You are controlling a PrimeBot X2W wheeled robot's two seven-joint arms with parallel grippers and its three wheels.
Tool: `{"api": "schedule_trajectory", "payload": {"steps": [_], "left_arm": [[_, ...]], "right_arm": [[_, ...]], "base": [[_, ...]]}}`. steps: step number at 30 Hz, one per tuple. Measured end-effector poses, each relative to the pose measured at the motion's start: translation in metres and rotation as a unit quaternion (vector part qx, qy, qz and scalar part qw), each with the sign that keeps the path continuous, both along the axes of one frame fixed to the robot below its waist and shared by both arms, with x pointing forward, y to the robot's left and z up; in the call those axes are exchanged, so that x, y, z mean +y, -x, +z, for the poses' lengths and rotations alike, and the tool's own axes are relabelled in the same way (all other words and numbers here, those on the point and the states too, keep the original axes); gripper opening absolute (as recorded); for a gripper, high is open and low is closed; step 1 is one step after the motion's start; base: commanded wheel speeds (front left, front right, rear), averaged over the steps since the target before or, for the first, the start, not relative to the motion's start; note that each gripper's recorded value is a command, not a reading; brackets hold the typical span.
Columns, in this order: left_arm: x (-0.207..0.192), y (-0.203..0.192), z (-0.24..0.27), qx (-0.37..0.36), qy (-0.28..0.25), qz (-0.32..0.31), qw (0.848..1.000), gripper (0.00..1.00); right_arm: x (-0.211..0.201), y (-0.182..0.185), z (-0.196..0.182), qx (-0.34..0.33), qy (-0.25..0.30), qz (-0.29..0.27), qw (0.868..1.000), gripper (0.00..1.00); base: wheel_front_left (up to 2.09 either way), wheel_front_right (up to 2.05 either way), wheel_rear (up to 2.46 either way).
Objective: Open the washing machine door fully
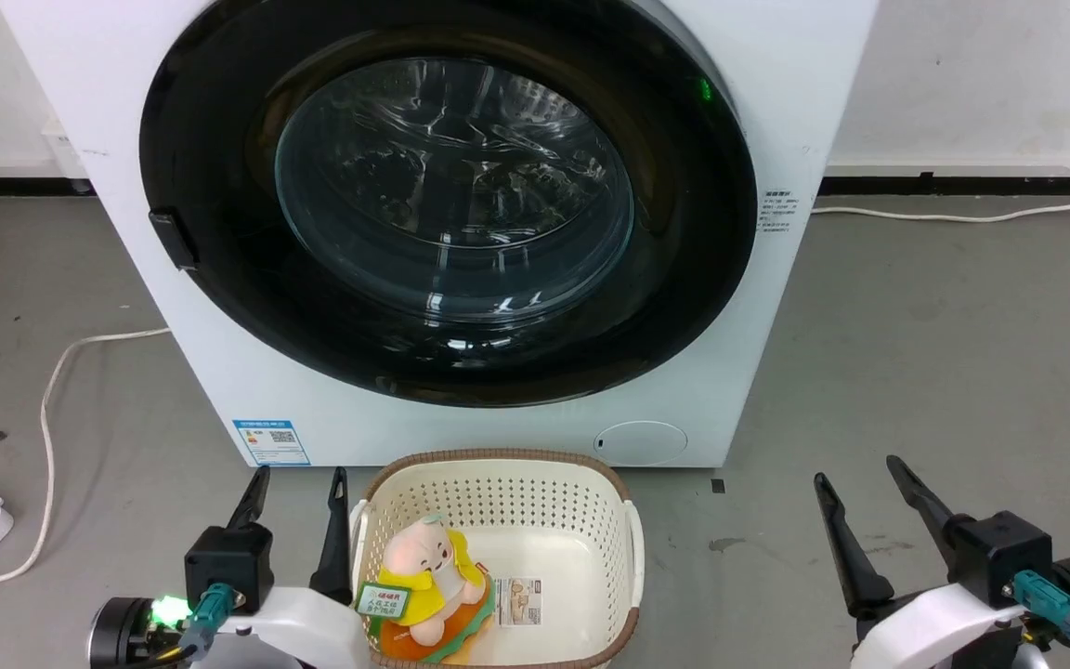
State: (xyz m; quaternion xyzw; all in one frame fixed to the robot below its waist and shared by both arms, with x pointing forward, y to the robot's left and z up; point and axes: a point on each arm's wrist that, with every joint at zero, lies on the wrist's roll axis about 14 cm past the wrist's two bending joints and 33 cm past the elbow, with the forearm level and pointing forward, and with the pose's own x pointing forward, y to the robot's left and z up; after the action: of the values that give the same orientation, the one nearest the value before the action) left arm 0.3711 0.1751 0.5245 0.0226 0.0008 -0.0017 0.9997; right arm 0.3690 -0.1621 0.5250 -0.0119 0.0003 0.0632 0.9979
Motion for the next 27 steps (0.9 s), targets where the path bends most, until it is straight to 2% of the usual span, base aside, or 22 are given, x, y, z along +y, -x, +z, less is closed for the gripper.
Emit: {"api": "schedule_trajectory", "payload": {"steps": [11,27], "left_arm": [[-0.002,-0.002,-0.004,-0.001,0.004,-0.001,1.000,1.00],[-0.002,-0.012,-0.011,-0.001,0.006,0.000,1.000,1.00]], "right_arm": [[-0.002,-0.005,-0.002,-0.002,-0.029,-0.003,1.000,1.00],[-0.015,-0.049,0.018,-0.020,-0.096,-0.019,0.995,1.00]], "base": [[0.00,0.00,0.00],[0.00,0.00,0.00]]}}
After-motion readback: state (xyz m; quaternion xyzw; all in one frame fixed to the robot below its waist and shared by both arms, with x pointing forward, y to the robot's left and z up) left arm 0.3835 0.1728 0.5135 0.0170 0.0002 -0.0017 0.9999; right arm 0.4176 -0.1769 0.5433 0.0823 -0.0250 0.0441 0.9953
